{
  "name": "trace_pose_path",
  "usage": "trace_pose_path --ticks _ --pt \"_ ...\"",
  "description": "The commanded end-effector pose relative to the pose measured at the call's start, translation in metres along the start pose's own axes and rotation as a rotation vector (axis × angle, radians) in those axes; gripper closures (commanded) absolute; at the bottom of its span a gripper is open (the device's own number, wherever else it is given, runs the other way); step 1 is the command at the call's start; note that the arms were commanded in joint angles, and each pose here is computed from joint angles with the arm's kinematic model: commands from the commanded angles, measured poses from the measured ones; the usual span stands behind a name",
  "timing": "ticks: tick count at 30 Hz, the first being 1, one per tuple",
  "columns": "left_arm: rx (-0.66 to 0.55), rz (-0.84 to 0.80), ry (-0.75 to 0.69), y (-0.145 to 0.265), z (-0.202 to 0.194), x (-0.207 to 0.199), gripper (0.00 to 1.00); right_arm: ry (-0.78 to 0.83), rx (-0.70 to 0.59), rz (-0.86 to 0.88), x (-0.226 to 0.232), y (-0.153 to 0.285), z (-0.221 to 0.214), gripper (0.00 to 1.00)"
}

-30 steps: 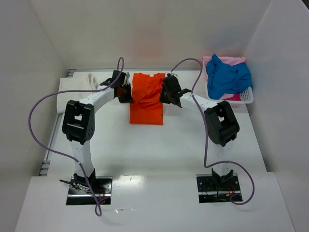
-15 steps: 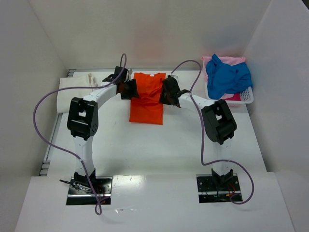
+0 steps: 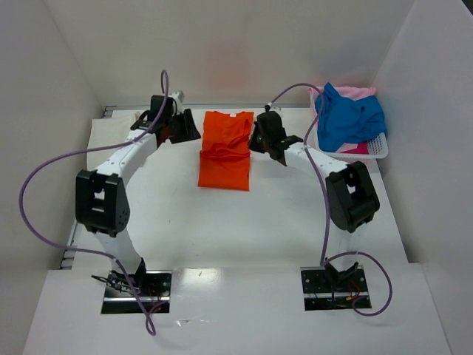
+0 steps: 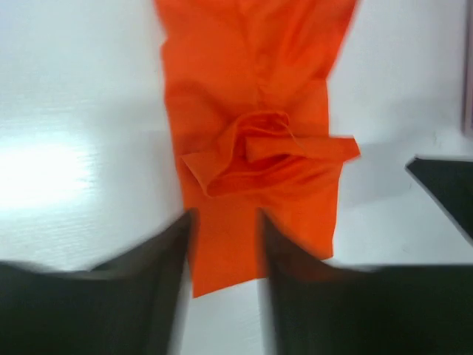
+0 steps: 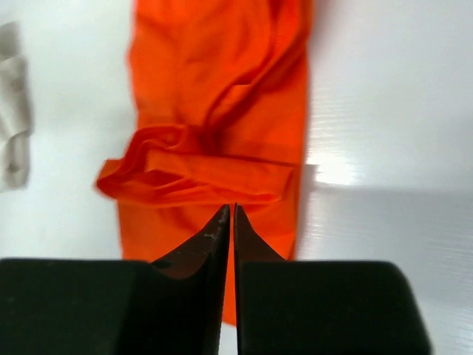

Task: Fold and stack the t-shirts
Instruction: Fold the folded rectangular tshirt in 1/3 of the way

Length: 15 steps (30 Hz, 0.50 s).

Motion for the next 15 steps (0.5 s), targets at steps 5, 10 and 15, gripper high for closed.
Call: trace_pose_path --ticks 5,10,15 --pt "0.088 -0.187 0.028 -0.016 -0.047 -0.019 0.96 -0.034 0.075 0.206 0.016 0.003 -0.014 1.00" --pt "0.162 -0.178 0.070 -0.044 -0.068 -0.008 0.99 -0.052 0.144 0.206 0.011 -0.008 -0.035 1.00" --pt "0.172 -0.174 0.074 -0.065 -0.068 -0.004 1.00 -0.051 0.183 0.192 0.008 -0.021 -0.046 0.99"
Point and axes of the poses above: each gripper's point midway between its finger pads, its own y axis back along the fingers, its own x axis along the line the jaws close on, z = x × y, the point moved 7 cm from there along y, back along the fingers, and after that the axes turned 1 degree about -y, right-handed, at the moved point
